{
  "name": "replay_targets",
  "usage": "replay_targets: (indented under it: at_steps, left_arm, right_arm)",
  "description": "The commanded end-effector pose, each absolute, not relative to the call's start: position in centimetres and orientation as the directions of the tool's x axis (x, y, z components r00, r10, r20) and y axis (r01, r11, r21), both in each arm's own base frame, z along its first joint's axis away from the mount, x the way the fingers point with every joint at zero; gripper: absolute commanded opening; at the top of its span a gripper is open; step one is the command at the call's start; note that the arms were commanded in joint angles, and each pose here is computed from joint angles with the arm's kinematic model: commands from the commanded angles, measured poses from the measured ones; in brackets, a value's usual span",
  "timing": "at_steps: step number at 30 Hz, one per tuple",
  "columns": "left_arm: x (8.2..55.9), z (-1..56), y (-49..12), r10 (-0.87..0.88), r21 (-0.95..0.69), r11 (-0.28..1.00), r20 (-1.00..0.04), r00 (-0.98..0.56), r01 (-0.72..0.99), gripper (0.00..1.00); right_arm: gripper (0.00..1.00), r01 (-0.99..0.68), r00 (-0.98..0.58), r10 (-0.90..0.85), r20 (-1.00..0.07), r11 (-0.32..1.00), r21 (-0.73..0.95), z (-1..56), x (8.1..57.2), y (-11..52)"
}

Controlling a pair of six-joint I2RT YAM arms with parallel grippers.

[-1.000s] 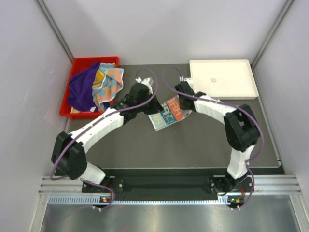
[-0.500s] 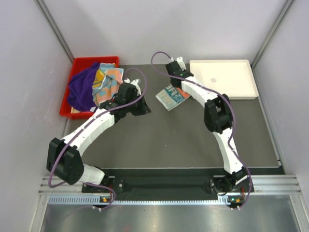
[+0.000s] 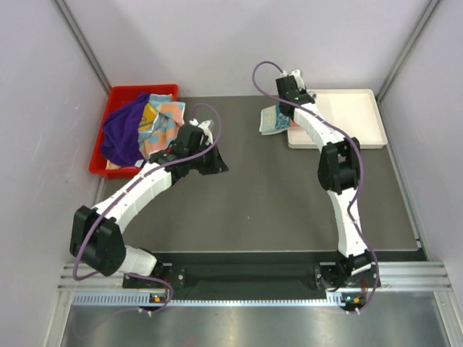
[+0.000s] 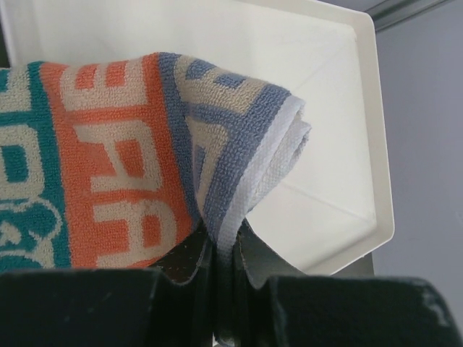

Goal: Fold and stack the towels
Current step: Neatly place the folded towel into the bin

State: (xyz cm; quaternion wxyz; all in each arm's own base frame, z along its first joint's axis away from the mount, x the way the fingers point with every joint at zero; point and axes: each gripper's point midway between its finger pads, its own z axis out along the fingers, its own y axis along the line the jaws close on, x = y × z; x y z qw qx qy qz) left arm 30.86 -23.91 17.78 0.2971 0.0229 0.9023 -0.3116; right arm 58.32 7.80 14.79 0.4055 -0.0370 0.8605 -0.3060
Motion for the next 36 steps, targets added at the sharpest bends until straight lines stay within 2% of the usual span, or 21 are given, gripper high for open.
replay_targets:
  at_steps: [1,14,22,29,34,35,36]
  left_arm:
    - [31.3,18.2,-24.4,-0.130,-0.559,0.783,-0.574,-0.809,0.271,0.00]
    - [30.4,17.7,-24.9,-0.090,-0.574,0.760,-0.557,-0.826,0.305,0.00]
    - [30.2,17.1,-25.0,-0.078,-0.577,0.758,-0.545,-0.835,0.305,0.00]
    - [30.3,16.4,-25.0,-0.072,-0.574,0.763,-0.532,-0.844,0.297,0.00]
    - [30.4,16.4,-25.1,-0.076,-0.577,0.763,-0.528,-0.846,0.292,0.00]
    - [30.5,16.4,-25.1,-0.079,-0.579,0.762,-0.526,-0.847,0.289,0.00]
    - [30.5,16.4,-25.2,-0.077,-0.579,0.762,-0.526,-0.847,0.290,0.00]
  right_arm:
    - [0.00,0.210,-0.623,-0.316,-0.715,0.813,-0.543,17.4,59.6,6.1]
    - [0.00,0.222,-0.636,-0.302,-0.710,0.810,-0.543,16.2,61.8,-2.3]
    - [0.00,0.190,-0.639,-0.360,-0.679,0.782,-0.594,15.3,63.3,-5.3]
    - [0.01,0.197,-0.666,-0.327,-0.671,0.790,-0.580,13.6,63.1,-7.8]
    - [0.07,0.211,-0.663,-0.307,-0.682,0.798,-0.564,13.5,63.1,-9.3]
    - [0.10,0.211,-0.665,-0.301,-0.683,0.802,-0.559,13.4,63.0,-9.7]
    - [0.19,0.214,-0.663,-0.296,-0.688,0.805,-0.553,13.4,63.0,-9.8]
